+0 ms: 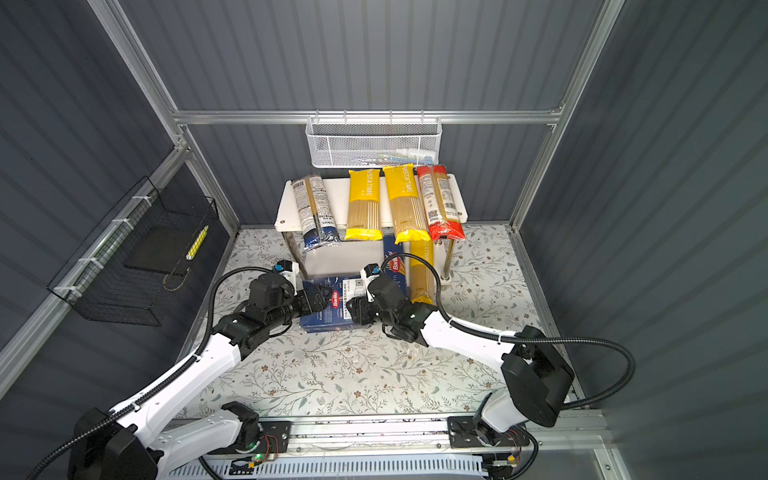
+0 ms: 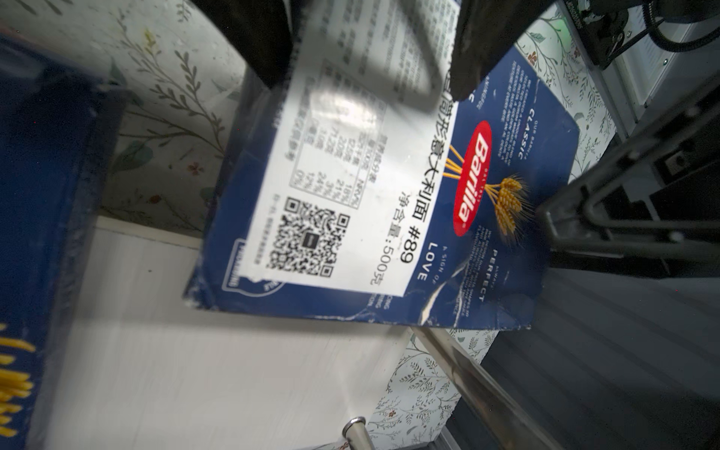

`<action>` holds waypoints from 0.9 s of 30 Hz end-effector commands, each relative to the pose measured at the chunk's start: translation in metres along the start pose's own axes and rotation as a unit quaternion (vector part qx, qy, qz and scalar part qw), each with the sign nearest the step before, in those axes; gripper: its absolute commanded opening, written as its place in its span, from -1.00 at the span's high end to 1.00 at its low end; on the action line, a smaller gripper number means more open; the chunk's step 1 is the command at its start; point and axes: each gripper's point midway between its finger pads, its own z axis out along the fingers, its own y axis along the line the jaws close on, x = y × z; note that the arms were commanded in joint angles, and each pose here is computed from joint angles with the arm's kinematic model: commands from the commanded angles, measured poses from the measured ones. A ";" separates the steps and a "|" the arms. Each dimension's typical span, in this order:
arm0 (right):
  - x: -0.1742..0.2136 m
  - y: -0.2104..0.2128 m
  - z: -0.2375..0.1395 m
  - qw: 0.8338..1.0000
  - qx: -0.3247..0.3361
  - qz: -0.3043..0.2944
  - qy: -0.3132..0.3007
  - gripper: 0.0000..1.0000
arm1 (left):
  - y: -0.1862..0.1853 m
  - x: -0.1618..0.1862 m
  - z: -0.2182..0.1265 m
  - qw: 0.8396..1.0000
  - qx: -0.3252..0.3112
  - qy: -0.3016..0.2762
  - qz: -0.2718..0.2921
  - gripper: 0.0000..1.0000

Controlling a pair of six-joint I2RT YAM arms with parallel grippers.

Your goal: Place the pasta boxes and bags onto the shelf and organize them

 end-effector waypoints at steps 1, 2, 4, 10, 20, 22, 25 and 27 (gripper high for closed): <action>-0.077 0.080 -0.030 0.982 -0.141 -0.020 -0.122 -0.29 | -0.074 -0.035 -0.012 0.989 0.141 -0.040 0.034 -0.99; -0.078 0.078 -0.029 0.983 -0.136 -0.018 -0.124 -0.29 | -0.075 -0.038 -0.010 0.988 0.141 -0.044 0.037 -0.99; -0.081 0.076 -0.030 0.982 -0.132 -0.014 -0.131 -0.29 | -0.077 -0.043 -0.008 0.988 0.137 -0.049 0.041 -0.99; -0.084 0.068 -0.023 0.982 -0.125 -0.006 -0.138 -0.30 | -0.080 -0.055 0.002 0.988 0.131 -0.060 0.048 -0.99; -0.096 0.049 -0.019 0.980 -0.112 0.021 -0.160 -0.30 | -0.076 -0.070 0.016 0.989 0.109 -0.085 0.048 -0.99; -0.097 0.045 -0.017 0.981 -0.110 0.025 -0.160 -0.31 | -0.077 -0.072 0.020 0.989 0.108 -0.086 0.051 -0.99; -0.099 0.039 -0.013 0.980 -0.110 0.032 -0.161 -0.31 | -0.076 -0.075 0.027 0.990 0.103 -0.085 0.052 -0.99; -0.100 0.036 -0.010 0.980 -0.112 0.038 -0.162 -0.31 | -0.077 -0.076 0.031 0.990 0.101 -0.086 0.051 -0.99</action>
